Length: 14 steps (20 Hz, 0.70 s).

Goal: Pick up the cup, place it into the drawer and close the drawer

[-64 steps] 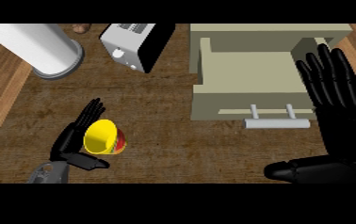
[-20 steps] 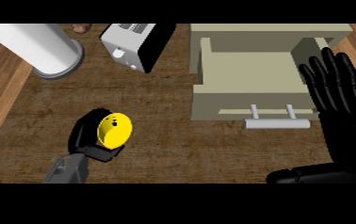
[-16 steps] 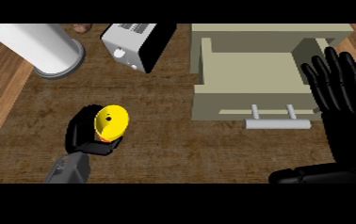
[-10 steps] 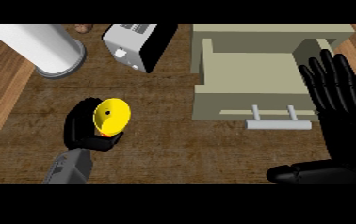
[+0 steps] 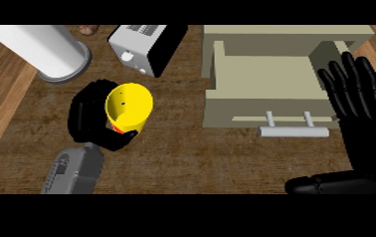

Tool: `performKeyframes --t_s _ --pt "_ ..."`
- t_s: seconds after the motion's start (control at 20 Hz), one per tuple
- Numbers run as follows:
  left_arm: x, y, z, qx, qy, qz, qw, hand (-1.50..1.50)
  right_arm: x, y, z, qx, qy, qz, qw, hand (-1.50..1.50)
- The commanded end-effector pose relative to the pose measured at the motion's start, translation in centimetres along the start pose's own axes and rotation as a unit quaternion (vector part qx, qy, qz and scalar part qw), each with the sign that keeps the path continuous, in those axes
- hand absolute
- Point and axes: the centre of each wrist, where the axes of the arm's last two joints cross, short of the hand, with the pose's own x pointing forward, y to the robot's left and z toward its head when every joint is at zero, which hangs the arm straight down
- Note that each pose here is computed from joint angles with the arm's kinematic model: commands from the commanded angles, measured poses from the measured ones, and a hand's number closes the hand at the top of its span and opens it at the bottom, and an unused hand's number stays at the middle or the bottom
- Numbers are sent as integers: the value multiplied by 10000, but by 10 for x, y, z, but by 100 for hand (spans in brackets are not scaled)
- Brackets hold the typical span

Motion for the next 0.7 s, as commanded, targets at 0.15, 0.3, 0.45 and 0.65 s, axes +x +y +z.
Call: performKeyframes --t_s 0.15,0.3,0.45,0.65 --pt "42 -63 -60 -139 -53 132 9998 150 -14 -6 -7 -50 20 69 10000 -150" --pt "49 -79 -81 -222 -195 21 9996 150 10 -2 17 -5 -6 79 10000 -150" --pt "57 -79 -90 -307 -29 31 9995 150 -4 -2 0 8 -79 118 9999 -150" --pt "89 -114 -137 -398 -75 -112 9991 150 16 -8 -6 52 -54 53 10000 -150"
